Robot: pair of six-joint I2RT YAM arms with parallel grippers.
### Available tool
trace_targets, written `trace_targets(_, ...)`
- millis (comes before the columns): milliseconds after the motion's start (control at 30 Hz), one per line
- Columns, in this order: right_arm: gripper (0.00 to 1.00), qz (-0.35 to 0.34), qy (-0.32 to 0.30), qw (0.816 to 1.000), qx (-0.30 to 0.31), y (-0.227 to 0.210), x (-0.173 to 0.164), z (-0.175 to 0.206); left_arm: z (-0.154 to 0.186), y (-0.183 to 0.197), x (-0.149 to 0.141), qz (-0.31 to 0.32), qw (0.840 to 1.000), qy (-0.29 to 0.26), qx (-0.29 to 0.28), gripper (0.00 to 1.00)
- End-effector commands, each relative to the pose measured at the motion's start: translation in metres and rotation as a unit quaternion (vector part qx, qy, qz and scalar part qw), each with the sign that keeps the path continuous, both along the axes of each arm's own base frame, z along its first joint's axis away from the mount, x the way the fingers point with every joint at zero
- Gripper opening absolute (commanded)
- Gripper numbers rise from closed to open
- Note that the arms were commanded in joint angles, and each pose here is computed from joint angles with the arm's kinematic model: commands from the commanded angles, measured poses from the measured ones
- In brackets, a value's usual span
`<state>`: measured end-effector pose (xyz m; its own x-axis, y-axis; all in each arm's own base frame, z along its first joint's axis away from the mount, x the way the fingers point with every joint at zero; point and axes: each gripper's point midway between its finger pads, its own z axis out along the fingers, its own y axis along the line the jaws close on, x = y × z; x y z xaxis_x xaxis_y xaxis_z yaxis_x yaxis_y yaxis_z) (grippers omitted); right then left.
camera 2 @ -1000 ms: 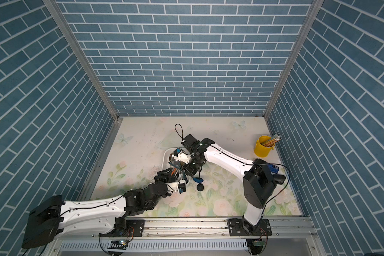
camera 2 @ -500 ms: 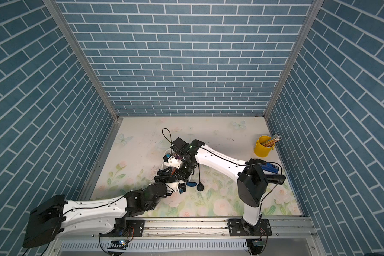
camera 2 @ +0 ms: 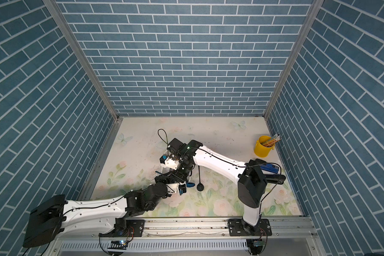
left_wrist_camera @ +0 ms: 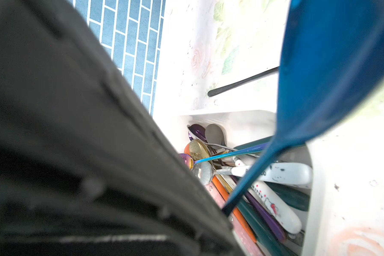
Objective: Put the spoon into the storage box
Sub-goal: Pick up the spoon from the center of the board, then place the spoon in the storage box.
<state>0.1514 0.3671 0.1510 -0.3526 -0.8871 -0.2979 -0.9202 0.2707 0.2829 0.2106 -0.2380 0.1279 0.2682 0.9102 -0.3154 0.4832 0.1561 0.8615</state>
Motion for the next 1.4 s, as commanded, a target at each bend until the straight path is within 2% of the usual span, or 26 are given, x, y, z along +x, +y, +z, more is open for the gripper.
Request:
trace_targets(0, 0.00, 0.019, 0.004, 1.000, 0.011, 0.002, -0.007, 0.010, -0.002, -0.003, -0.003, -0.029, 0.999, -0.008, 0.040, 0.29)
trace_targets(233, 0.00, 0.026, 0.015, 0.999, 0.012, 0.003, -0.010, 0.004, 0.008, -0.004, 0.000, -0.016, 0.999, -0.015, 0.029, 0.08)
trace_targets(333, 0.00, 0.032, 0.026, 0.999, 0.034, 0.009, -0.014, 0.009, 0.013, -0.005, 0.001, -0.011, 1.000, -0.013, 0.016, 0.00)
trace_targets(433, 0.03, 0.032, 0.023, 0.998, 0.038, 0.011, -0.014, 0.008, 0.015, -0.006, 0.002, -0.007, 1.000, -0.009, 0.008, 0.00)
trace_targets(533, 0.17, 0.020, 0.011, 0.999, 0.028, 0.009, -0.006, 0.001, 0.017, -0.006, 0.001, -0.004, 1.000, -0.005, 0.000, 0.00)
trace_targets(667, 0.29, -0.012, -0.013, 0.999, 0.040, 0.017, 0.011, 0.007, 0.017, -0.008, -0.003, -0.003, 1.000, 0.004, -0.006, 0.00)
trace_targets(833, 0.34, -0.039, -0.027, 0.995, 0.084, 0.034, 0.029, 0.021, 0.015, -0.014, -0.013, -0.006, 1.000, 0.014, -0.006, 0.00)
trace_targets(1000, 0.36, -0.093, -0.071, 0.988, 0.096, 0.042, 0.069, 0.036, 0.007, -0.017, -0.023, -0.007, 0.999, 0.035, -0.007, 0.00)
trace_targets(1100, 0.36, -0.158, -0.107, 0.978, 0.090, 0.035, 0.104, 0.039, 0.005, -0.019, -0.026, -0.004, 0.999, 0.044, -0.013, 0.00)
trace_targets(1200, 0.36, -0.255, -0.121, 0.954, 0.098, 0.018, 0.146, 0.039, 0.002, -0.023, -0.031, -0.001, 0.998, 0.061, -0.025, 0.00)
trace_targets(1300, 0.36, -0.336, -0.140, 0.925, 0.108, -0.001, 0.179, 0.043, 0.004, -0.028, -0.033, 0.008, 0.996, 0.078, -0.042, 0.00)
trace_targets(1367, 0.36, -0.393, -0.161, 0.899, 0.106, -0.022, 0.199, 0.044, 0.003, -0.030, -0.034, 0.016, 0.994, 0.096, -0.056, 0.00)
